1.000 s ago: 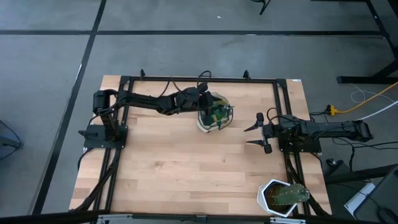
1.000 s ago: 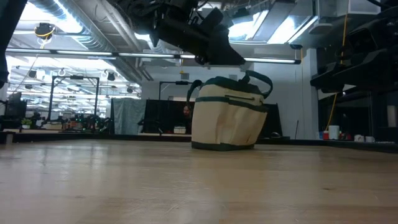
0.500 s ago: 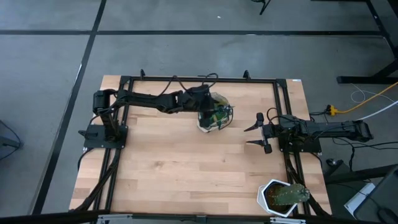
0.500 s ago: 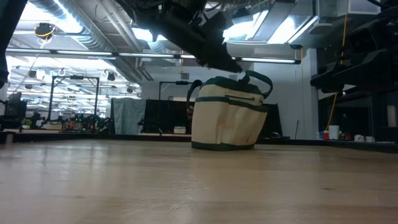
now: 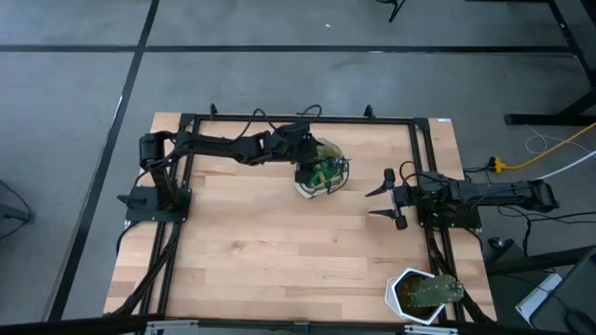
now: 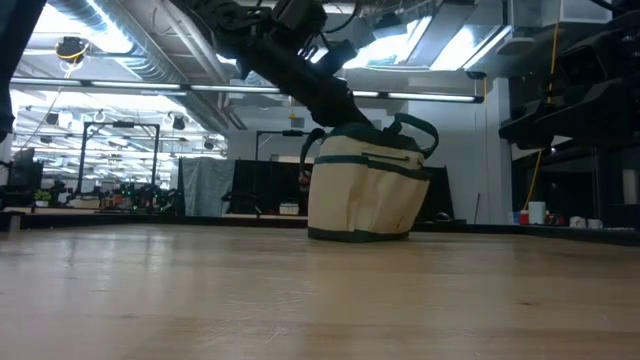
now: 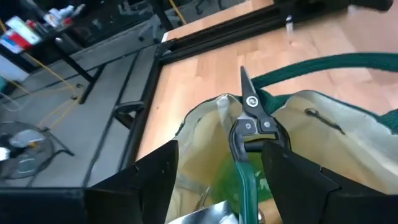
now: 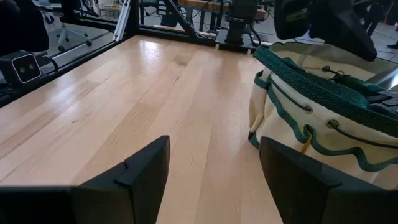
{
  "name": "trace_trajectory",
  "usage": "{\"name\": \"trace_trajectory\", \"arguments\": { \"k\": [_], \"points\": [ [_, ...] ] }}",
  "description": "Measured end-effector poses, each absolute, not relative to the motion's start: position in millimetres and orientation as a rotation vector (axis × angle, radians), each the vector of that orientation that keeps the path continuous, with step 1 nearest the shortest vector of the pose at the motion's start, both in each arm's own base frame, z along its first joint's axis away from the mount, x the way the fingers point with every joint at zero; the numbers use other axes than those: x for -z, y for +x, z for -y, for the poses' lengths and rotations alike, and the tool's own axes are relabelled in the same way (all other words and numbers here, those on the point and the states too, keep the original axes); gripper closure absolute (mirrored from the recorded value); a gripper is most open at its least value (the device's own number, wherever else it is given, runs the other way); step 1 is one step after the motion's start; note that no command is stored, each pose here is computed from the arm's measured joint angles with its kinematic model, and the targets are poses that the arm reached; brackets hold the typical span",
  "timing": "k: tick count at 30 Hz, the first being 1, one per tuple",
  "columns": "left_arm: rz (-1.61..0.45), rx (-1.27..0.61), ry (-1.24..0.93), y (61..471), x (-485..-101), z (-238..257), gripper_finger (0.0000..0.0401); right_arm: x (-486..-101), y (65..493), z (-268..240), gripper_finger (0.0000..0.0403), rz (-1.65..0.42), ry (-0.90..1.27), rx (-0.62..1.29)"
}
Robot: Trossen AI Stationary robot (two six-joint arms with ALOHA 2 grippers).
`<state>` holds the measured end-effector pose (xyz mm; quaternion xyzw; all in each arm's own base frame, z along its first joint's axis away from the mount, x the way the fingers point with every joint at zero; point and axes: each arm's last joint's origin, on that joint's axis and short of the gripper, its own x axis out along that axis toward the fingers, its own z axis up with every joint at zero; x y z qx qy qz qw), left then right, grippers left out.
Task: Pick & Place Garden tools in Gardening bag
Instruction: Put the shear scissors into the gardening bag
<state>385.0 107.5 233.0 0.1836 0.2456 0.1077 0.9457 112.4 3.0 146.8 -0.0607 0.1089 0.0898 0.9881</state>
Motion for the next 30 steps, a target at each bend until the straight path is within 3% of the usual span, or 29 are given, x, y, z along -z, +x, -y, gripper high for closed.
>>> {"name": "trace_trajectory", "arguments": {
  "k": [30],
  "points": [
    [-0.669,-0.033,0.383,384,-187,-128,0.0180,-147,112,-3,0.0153,-0.219,-0.122,-0.181]
  ]
}}
